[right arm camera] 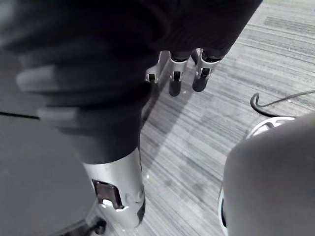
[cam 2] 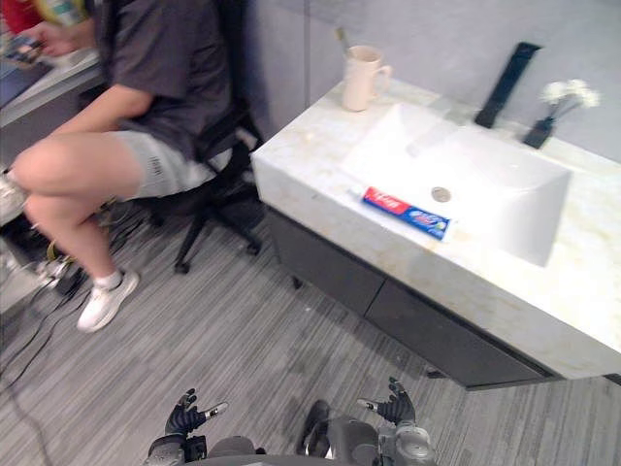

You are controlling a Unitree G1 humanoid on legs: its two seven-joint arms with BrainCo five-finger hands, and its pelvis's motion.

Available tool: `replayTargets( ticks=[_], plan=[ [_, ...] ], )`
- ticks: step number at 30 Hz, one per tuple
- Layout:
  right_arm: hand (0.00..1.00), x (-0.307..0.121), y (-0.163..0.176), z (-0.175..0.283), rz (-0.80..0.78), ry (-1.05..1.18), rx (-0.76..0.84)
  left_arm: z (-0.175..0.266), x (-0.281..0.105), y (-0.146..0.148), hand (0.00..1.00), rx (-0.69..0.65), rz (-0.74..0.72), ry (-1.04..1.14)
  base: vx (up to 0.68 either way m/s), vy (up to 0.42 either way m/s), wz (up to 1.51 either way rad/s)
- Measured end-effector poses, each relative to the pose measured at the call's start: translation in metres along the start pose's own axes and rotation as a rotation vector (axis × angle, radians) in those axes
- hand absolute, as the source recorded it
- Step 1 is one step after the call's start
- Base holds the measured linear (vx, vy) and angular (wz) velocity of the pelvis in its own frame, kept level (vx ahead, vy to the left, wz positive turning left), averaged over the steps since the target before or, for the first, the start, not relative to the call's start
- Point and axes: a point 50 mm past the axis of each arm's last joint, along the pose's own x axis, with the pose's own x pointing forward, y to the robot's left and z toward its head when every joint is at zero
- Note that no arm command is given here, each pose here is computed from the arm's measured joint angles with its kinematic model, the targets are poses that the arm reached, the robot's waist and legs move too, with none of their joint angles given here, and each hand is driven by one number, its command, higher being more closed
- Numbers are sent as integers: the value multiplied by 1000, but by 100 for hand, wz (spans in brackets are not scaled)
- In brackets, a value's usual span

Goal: Organize washtable

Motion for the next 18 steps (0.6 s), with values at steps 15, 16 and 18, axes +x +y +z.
replayTargets(
  ticks=[15,16,18],
  plan=[
    [0,-1,-2,-3,-47,19,71,4,1,-14,0,-4,-35,-11,281,237,-107],
    [0,-1,1,-4,-42,22,74,3,1,-14,0,-2,-35,-9,230,300,-65],
    [0,0,4,-2,-28,20,74,2,0,-10,0,10,-31,-2,263,225,-24]
  ],
)
